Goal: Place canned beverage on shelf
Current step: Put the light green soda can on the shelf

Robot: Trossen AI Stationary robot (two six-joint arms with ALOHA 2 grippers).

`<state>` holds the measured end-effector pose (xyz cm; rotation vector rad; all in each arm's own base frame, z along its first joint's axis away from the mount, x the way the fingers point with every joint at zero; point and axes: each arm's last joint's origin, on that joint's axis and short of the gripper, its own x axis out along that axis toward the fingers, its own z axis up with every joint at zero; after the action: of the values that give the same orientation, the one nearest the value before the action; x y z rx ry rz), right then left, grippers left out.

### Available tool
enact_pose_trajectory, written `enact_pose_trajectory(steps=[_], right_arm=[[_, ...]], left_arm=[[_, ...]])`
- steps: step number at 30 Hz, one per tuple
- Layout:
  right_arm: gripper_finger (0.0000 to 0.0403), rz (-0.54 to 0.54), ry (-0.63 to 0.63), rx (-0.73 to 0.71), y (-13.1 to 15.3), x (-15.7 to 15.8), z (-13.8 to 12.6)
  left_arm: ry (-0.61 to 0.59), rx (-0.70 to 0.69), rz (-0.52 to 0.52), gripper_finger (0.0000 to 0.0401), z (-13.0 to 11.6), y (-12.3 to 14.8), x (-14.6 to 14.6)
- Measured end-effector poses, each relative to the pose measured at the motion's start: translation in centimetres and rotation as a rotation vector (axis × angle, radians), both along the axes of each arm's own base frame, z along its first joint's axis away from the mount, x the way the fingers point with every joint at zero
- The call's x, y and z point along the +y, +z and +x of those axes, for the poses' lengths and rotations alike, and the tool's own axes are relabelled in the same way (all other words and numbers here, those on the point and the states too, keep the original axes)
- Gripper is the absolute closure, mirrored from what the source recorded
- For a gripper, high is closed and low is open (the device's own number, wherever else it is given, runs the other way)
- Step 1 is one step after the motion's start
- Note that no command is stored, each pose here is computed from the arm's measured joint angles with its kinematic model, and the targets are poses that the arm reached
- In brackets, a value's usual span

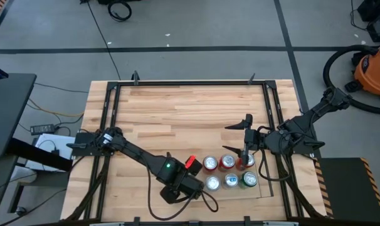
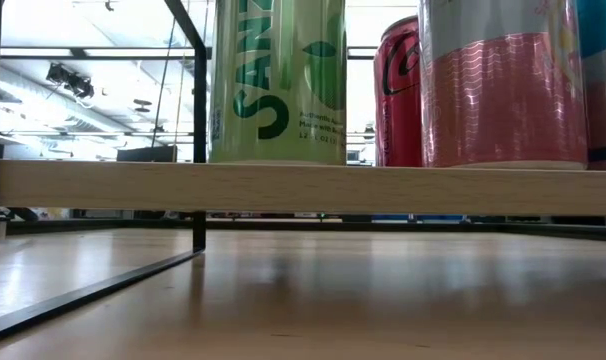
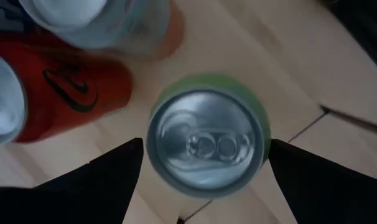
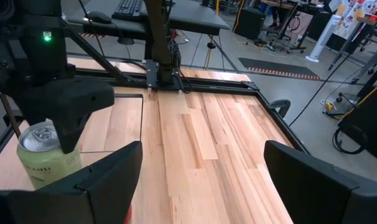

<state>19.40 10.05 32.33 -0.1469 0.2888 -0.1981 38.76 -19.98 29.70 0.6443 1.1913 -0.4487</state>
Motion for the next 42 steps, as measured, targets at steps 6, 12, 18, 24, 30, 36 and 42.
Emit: enact_pose_trajectory(steps=[6, 12, 18, 24, 30, 36, 42], right_arm=[[0.0055, 0.0, 0.0, -0.001, 0.01, 0.0, 0.0], [0.0055, 0.0, 0.0, 0.0, 0.0, 0.01, 0.0], [0.0055, 0.0, 0.0, 0.0, 0.01, 0.0, 0.0], [0.0055, 0.0, 0.0, 0.0, 0.01, 0.0, 0.0], [0.0055, 0.0, 0.0, 0.0, 0.01, 0.01, 0.0], [0.0055, 0.0, 0.0, 0.0, 0.01, 0.0, 0.0], [0.0055, 0.0, 0.0, 0.0, 0.01, 0.0, 0.0]], left_arm=[[0.0, 0.019, 0.02, 0.0044, -0.21, -0.06, 0.14], [-0.024, -0.001, 0.078, 0.0044, -0.17, -0.04, 0.25], [-0.06, -0.013, 0.121, 0.0044, -0.11, 0.0, 0.36], [-0.103, -0.02, 0.159, 0.0044, -0.1, 0.05, 0.43], [-0.142, -0.02, 0.183, 0.0044, -0.09, 0.06, 0.46], [-0.156, -0.004, 0.137, 0.0044, -0.32, 0.04, 0.01], [-0.148, -0.002, 0.124, 0.0044, -0.42, 0.03, -0.18]])
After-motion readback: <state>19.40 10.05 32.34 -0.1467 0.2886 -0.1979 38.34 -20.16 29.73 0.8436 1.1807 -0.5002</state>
